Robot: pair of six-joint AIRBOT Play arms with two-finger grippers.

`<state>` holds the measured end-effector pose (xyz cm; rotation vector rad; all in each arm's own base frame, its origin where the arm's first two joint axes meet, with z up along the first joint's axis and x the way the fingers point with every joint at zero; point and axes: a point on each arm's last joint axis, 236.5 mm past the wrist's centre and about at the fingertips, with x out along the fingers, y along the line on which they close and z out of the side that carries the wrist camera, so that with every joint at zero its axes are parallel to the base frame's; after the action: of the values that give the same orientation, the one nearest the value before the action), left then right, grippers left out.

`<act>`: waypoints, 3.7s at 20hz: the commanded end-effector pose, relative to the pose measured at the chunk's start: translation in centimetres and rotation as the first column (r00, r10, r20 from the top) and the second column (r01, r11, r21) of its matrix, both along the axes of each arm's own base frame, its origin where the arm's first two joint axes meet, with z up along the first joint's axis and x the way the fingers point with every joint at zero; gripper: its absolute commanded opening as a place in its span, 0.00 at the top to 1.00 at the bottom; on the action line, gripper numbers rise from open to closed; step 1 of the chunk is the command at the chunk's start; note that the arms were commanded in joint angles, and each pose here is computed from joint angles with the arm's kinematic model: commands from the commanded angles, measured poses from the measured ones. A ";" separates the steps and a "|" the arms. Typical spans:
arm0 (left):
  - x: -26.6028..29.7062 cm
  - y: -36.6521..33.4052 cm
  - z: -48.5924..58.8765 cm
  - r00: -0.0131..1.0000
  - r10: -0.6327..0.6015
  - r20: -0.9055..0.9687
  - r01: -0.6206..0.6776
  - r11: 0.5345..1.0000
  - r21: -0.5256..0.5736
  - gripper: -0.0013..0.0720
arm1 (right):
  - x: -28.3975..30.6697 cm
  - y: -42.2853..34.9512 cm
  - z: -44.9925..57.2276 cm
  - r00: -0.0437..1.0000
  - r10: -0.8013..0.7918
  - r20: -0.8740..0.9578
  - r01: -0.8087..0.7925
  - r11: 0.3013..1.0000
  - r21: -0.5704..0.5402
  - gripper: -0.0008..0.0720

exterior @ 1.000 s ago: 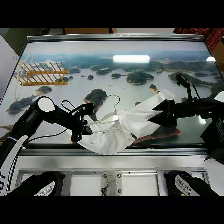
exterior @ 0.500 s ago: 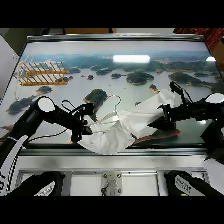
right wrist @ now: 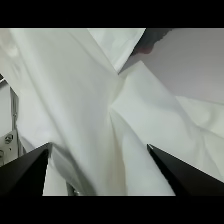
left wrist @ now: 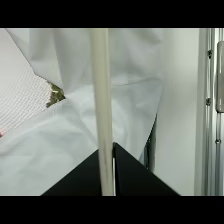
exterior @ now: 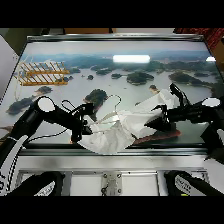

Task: Fold the clothes and pants, and hang the long-sleeved shirts on hangers.

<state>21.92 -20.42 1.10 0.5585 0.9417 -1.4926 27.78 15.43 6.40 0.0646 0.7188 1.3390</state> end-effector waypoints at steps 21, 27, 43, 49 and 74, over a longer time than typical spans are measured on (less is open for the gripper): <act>0.0 0.0 0.0 1.000 -0.002 0.000 0.002 1.000 0.000 0.97 | 0.0 0.1 -0.1 1.000 0.018 0.022 -0.019 1.000 0.012 0.09; 0.0 0.0 0.0 1.000 -0.001 0.001 0.001 1.000 0.000 0.97 | 0.0 0.1 -0.1 0.986 0.079 0.150 -0.080 0.997 -0.001 0.96; 1.8 0.0 -0.2 0.971 0.230 -0.067 -0.227 0.973 0.043 0.31 | 0.0 0.1 -0.1 0.972 0.107 0.209 -0.108 0.994 -0.010 0.97; 6.3 3.7 2.0 0.853 0.522 -0.034 -0.522 0.853 0.004 0.31 | 0.0 0.1 -0.1 0.972 0.107 0.210 -0.107 0.994 -0.010 0.97; 6.1 -13.0 4.4 0.165 0.829 -0.534 -0.963 0.253 0.095 0.15 | 5.1 -0.3 7.9 0.896 -0.251 0.366 0.238 0.968 0.082 0.97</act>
<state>27.78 -30.06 6.74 -0.5183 1.0990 -0.5709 32.78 15.18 14.19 -0.0710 0.3498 1.0875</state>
